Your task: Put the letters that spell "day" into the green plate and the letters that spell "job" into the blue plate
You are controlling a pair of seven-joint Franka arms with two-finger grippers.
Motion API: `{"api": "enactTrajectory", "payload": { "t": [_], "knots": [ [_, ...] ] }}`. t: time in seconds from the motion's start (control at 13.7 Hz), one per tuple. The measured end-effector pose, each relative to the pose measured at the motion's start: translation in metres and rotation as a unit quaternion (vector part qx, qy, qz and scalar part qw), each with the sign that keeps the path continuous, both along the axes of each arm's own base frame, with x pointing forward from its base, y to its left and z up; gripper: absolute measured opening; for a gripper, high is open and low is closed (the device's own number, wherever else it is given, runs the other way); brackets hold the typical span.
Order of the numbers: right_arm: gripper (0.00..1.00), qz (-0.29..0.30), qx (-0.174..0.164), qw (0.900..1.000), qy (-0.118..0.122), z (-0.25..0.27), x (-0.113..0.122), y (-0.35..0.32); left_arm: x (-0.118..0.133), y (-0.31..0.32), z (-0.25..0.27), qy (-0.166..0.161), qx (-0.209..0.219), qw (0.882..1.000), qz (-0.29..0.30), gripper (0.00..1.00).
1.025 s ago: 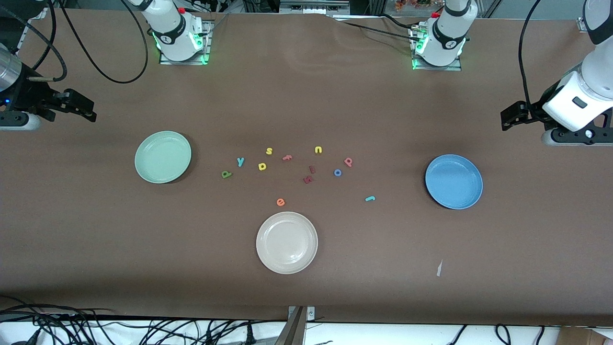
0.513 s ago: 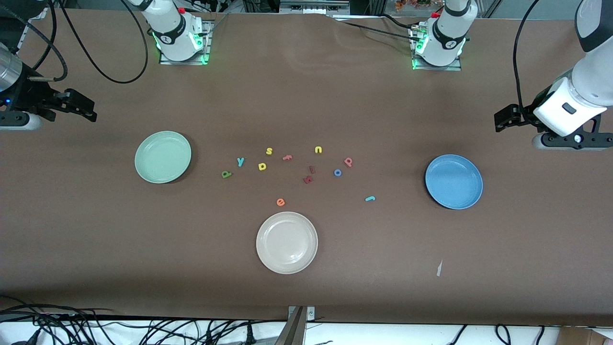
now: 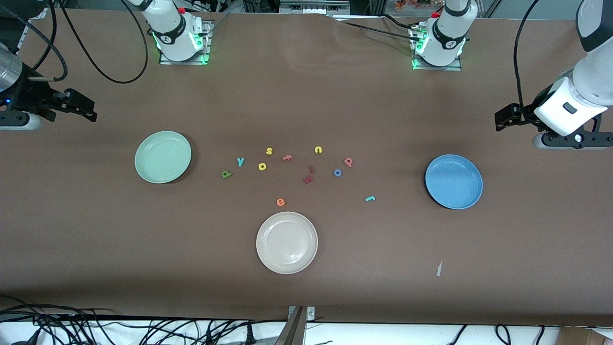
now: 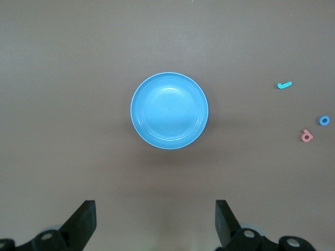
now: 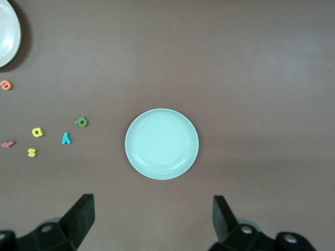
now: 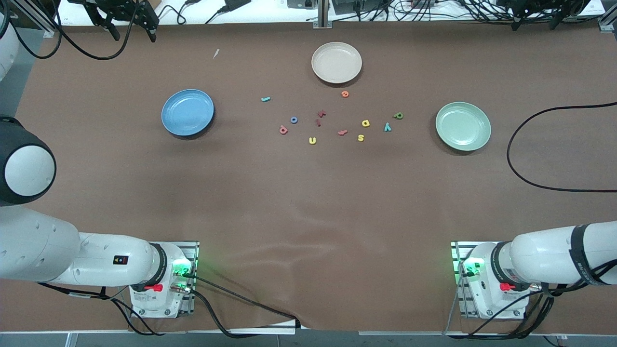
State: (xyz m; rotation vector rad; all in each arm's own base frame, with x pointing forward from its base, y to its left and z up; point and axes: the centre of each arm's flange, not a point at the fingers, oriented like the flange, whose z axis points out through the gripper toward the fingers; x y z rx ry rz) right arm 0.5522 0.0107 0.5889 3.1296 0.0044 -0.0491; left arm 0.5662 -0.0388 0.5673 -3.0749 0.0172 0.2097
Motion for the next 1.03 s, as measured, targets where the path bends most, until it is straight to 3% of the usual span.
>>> {"api": "enactTrajectory", "payload": {
  "t": [0.59,1.03],
  "knots": [
    [1.00,0.000,0.000,1.000,0.000,0.000,0.000,0.000,0.000,0.001,0.000,0.001,-0.002,1.000,0.001,1.00],
    [1.00,0.000,0.000,1.000,0.001,0.000,0.000,0.000,0.000,0.032,0.000,0.008,-0.027,0.999,0.036,1.00]
  ]
}}
